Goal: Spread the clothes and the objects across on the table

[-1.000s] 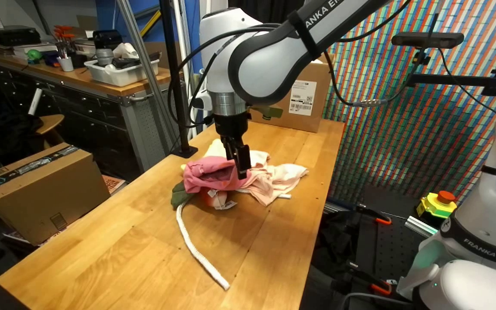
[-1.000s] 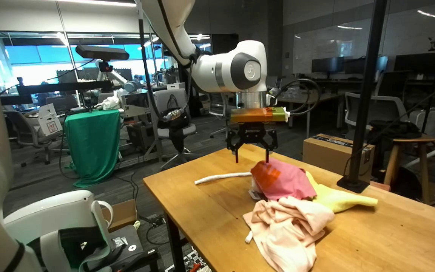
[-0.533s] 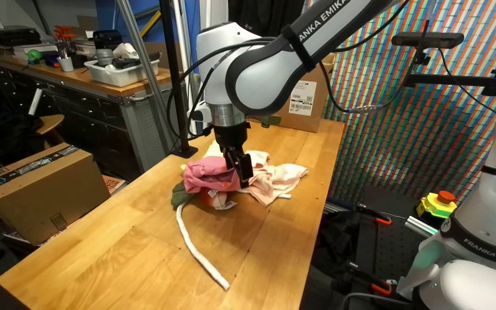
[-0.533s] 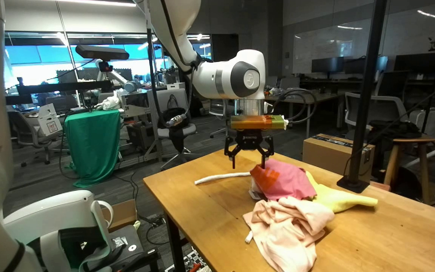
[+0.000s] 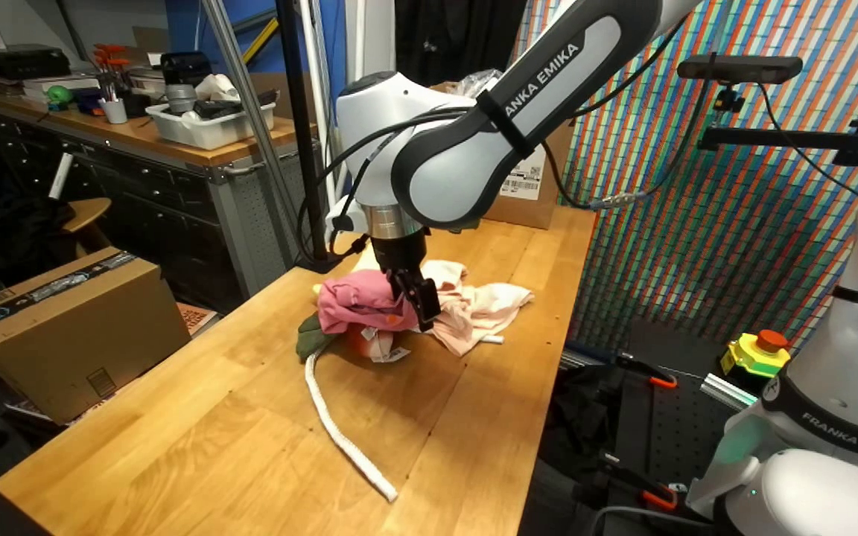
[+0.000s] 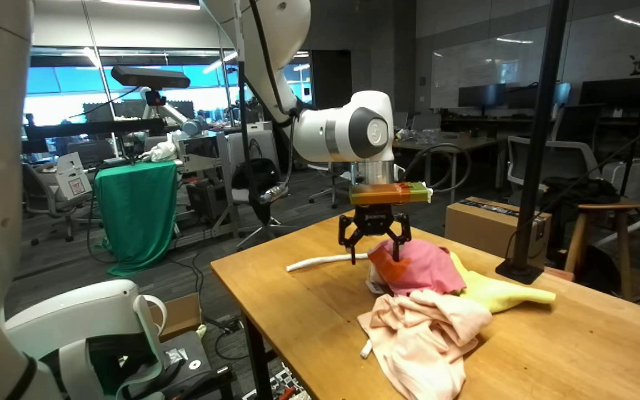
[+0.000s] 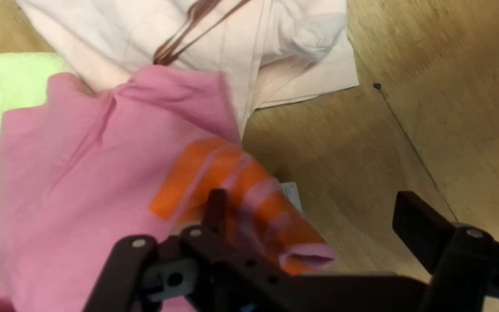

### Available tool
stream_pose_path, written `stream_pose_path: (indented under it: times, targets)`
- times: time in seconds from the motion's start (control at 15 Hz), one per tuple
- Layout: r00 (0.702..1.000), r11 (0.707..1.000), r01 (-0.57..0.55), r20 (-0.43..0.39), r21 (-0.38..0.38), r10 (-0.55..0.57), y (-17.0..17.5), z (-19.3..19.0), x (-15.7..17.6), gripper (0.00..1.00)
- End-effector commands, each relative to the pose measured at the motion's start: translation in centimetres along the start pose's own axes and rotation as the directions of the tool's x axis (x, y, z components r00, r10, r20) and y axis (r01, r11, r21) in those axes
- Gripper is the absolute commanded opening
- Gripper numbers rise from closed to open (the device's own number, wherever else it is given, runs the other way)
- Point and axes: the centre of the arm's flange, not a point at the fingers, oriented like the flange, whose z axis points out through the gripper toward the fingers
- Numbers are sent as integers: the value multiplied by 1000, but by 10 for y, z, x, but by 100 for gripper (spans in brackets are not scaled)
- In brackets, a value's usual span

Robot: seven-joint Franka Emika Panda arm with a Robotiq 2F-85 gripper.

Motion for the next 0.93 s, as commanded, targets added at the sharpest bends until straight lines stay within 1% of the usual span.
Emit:
stream_pose_path:
  times: [0.0, 0.13, 0.33, 0.4, 0.47, 0.53, 0.6, 0.8, 0.87]
  targets:
    - [1000, 997, 7, -8, -73, -8, 18, 4, 8, 100]
    - [1000, 993, 8, -22, -115, -11, 22, 5, 10, 100]
    - [999, 989, 5, -34, -147, -10, 27, 5, 12, 100]
    - [999, 988, 3, -36, -153, -8, 28, 5, 12, 95]
    - [999, 987, 1, -38, -161, -7, 28, 5, 11, 74]
    - [999, 986, -3, -40, -165, -3, 29, 5, 11, 71]
    - [999, 986, -7, -40, -169, 0, 29, 4, 10, 70]
    - [999, 983, -22, -42, -181, 15, 28, 2, 8, 46]
    - [999, 983, -26, -40, -183, 19, 28, 3, 8, 37]
